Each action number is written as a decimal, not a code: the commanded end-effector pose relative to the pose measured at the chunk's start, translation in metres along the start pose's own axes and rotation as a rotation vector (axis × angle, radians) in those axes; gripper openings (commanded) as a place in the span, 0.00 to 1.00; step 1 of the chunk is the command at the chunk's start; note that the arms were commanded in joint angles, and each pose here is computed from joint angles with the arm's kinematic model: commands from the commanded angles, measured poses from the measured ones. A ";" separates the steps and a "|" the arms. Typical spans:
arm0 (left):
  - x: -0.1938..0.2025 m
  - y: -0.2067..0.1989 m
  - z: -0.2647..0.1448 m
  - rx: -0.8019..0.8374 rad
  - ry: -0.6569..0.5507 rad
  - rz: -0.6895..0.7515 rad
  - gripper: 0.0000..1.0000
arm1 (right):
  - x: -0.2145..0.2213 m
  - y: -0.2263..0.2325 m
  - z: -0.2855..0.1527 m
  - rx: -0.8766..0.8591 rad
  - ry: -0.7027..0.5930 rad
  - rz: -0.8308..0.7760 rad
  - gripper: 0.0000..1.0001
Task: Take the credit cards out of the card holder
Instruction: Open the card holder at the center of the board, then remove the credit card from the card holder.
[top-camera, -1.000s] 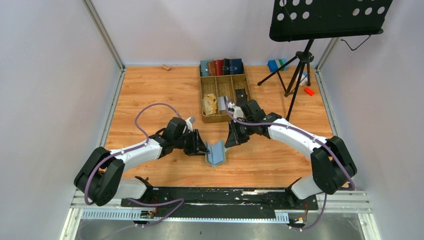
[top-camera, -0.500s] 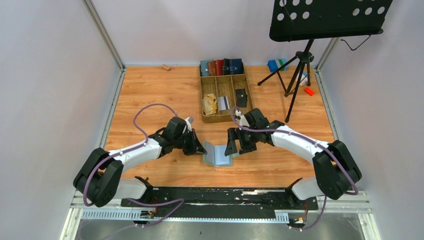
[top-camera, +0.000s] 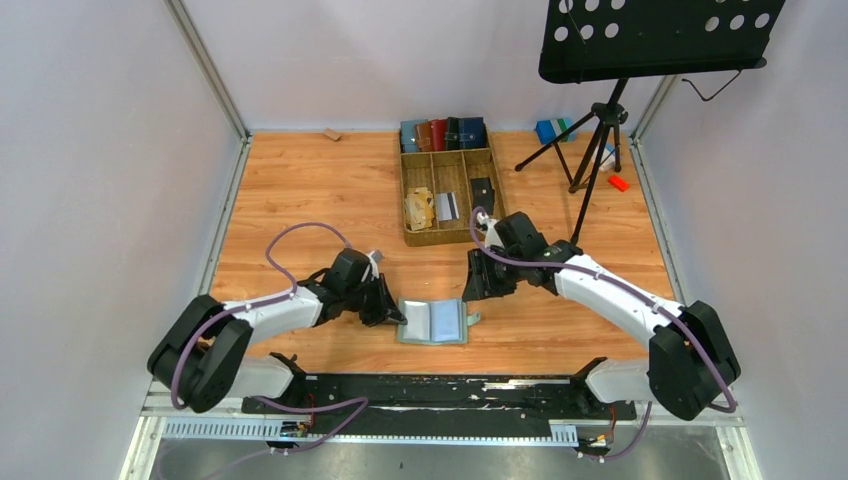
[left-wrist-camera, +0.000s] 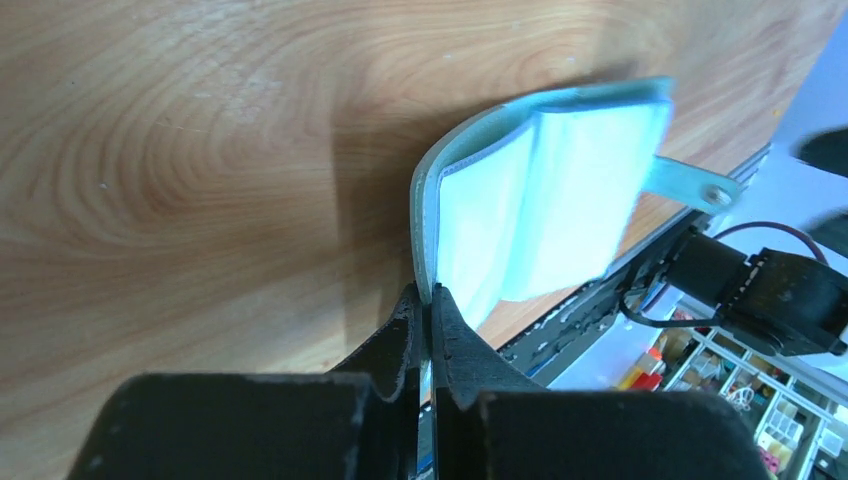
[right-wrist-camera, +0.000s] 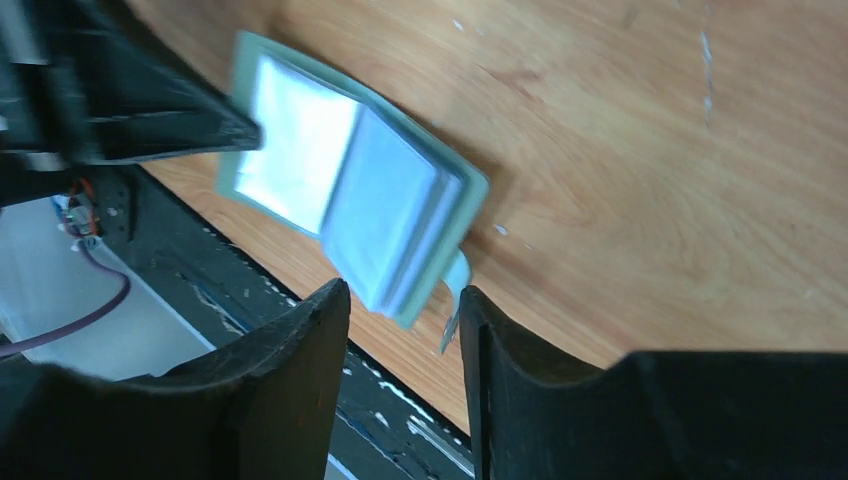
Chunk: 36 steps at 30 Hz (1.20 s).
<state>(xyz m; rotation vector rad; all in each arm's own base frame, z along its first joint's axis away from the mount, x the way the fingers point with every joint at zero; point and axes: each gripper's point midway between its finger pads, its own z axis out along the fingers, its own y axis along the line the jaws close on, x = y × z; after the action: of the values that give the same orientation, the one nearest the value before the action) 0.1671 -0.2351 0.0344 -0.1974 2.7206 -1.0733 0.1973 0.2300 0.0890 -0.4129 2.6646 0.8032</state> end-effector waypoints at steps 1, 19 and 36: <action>0.003 0.007 0.013 -0.015 0.040 0.020 0.06 | -0.040 0.044 -0.017 -0.125 -0.117 -0.128 0.43; -0.016 -0.051 -0.022 0.189 -0.086 0.049 0.16 | 0.007 0.043 0.037 -0.242 0.138 -0.014 0.32; -0.005 0.004 0.000 -0.079 -0.007 0.011 0.17 | 0.033 -0.026 0.038 0.126 0.198 0.024 0.68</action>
<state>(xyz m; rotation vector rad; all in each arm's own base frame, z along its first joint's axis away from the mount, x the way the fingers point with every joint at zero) 0.1697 -0.2309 0.0361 -0.2433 2.7400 -1.0132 0.1797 0.2340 0.0404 -0.4537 2.8717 0.7386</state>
